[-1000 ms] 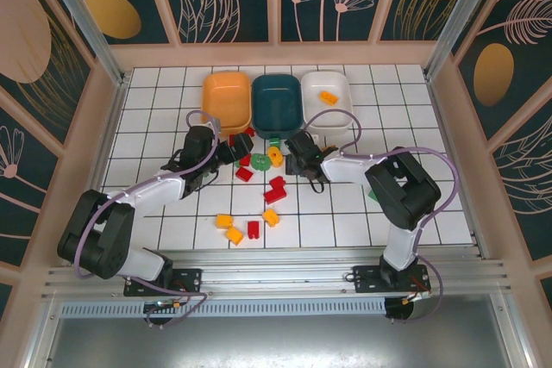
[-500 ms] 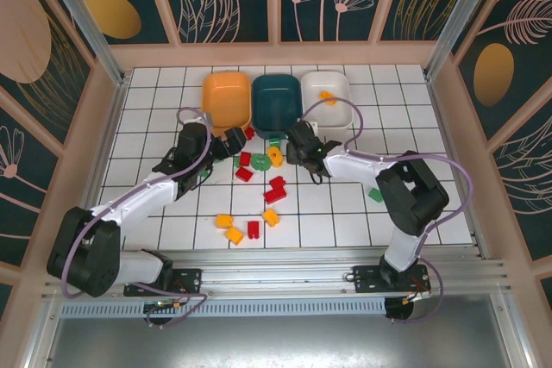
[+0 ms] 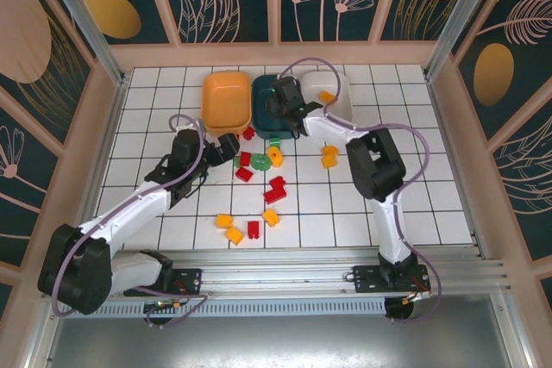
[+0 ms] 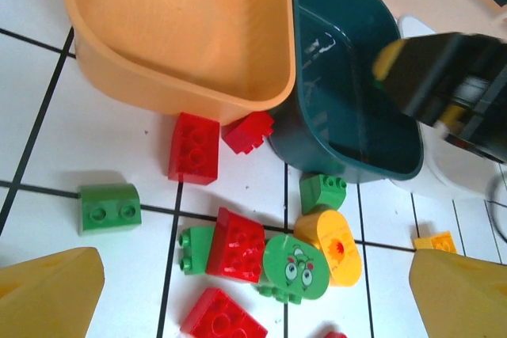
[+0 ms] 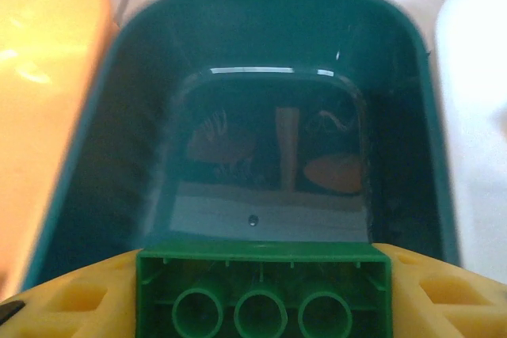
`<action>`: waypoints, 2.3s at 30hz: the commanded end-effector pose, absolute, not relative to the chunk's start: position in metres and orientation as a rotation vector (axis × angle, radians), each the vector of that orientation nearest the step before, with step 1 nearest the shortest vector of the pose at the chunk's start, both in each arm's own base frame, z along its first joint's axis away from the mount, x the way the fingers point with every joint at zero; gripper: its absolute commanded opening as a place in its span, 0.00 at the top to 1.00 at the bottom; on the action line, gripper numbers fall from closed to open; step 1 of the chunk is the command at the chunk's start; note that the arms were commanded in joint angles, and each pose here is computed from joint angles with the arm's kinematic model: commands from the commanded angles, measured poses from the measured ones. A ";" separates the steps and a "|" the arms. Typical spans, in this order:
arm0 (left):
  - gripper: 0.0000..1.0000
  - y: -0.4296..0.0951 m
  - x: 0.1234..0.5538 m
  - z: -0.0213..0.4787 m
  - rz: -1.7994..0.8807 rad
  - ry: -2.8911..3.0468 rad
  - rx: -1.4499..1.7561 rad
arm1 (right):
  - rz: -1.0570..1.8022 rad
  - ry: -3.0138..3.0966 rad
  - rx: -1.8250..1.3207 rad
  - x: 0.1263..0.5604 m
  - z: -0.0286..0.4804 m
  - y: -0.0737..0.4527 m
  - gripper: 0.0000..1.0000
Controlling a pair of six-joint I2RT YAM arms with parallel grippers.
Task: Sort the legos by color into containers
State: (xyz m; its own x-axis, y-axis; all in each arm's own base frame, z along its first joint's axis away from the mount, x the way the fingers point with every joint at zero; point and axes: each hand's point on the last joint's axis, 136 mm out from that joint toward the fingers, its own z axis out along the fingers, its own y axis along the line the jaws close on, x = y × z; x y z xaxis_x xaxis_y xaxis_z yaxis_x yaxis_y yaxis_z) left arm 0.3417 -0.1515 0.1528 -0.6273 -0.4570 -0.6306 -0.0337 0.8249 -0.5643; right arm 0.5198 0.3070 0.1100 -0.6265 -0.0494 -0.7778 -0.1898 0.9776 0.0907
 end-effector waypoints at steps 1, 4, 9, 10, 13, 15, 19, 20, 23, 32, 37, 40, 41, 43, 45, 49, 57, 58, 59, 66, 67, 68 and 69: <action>0.02 -0.151 0.331 0.153 -0.666 2.198 -0.331 | 0.202 2.245 -0.203 0.537 0.119 0.314 0.51; 0.02 -0.152 0.328 0.157 -0.668 2.202 -0.303 | 0.201 2.267 -0.239 0.547 0.110 0.323 0.46; 0.03 -0.154 0.325 0.153 -0.673 2.229 -0.292 | 0.170 2.290 -0.261 0.558 0.106 0.328 0.30; 0.03 -0.154 0.325 0.152 -0.674 2.237 -0.288 | 0.166 2.285 -0.262 0.558 0.109 0.329 0.29; 0.04 -0.157 0.324 0.152 -0.685 2.248 -0.281 | 0.165 2.261 -0.253 0.561 0.124 0.327 0.25; 0.03 -0.158 0.325 0.152 -0.686 2.251 -0.276 | 0.162 2.252 -0.254 0.561 0.133 0.326 0.25; 0.04 -0.159 0.324 0.156 -0.697 2.245 -0.266 | 0.161 2.226 -0.249 0.558 0.151 0.322 0.24; 0.04 -0.160 0.324 0.156 -0.703 2.244 -0.263 | 0.158 2.225 -0.249 0.556 0.153 0.321 0.24; 0.08 -0.166 0.322 0.157 -0.737 2.250 -0.236 | 0.162 2.205 -0.254 0.542 0.166 0.319 0.24; 0.20 -0.179 0.300 0.128 -0.750 2.356 -0.171 | 0.257 2.136 -0.174 0.460 0.198 0.271 0.27; 0.21 -0.196 0.289 0.109 -0.746 2.427 -0.092 | 0.270 2.188 -0.169 0.415 0.174 0.238 0.34; 0.21 -0.194 0.287 0.105 -0.741 2.430 -0.088 | 0.311 2.247 -0.205 0.387 0.155 0.239 0.41; 0.20 -0.193 0.288 0.105 -0.726 2.426 -0.090 | 0.333 2.262 -0.230 0.377 0.149 0.245 0.41; 0.16 -0.189 0.290 0.101 -0.698 2.422 -0.104 | 0.344 2.293 -0.308 0.355 0.132 0.258 0.42; 0.14 -0.188 0.293 0.093 -0.707 2.409 -0.146 | 0.333 2.336 -0.337 0.341 0.116 0.266 0.42; 0.13 -0.186 0.297 0.077 -0.708 2.428 -0.241 | 0.321 2.392 -0.394 0.317 0.091 0.280 0.34; 0.11 -0.170 0.307 0.070 -0.609 2.421 -0.304 | 0.329 2.418 -0.460 0.307 0.070 0.296 0.31; 0.11 -0.167 0.307 0.069 -0.596 2.421 -0.316 | 0.328 2.423 -0.469 0.306 0.068 0.296 0.31; 0.10 -0.164 0.308 0.069 -0.588 2.419 -0.326 | 0.322 2.431 -0.474 0.306 0.066 0.296 0.31; 0.13 -0.164 0.307 0.079 -0.638 2.398 -0.304 | 0.325 2.534 -0.442 0.276 0.052 0.288 0.24; 0.14 -0.168 0.306 0.081 -0.670 2.393 -0.277 | 0.349 2.545 -0.435 0.270 0.050 0.291 0.22; 0.15 -0.170 0.305 0.084 -0.689 2.383 -0.263 | 0.373 2.554 -0.436 0.262 0.048 0.297 0.19; 0.15 -0.171 0.305 0.086 -0.696 2.375 -0.255 | 0.379 2.562 -0.437 0.257 0.045 0.301 0.16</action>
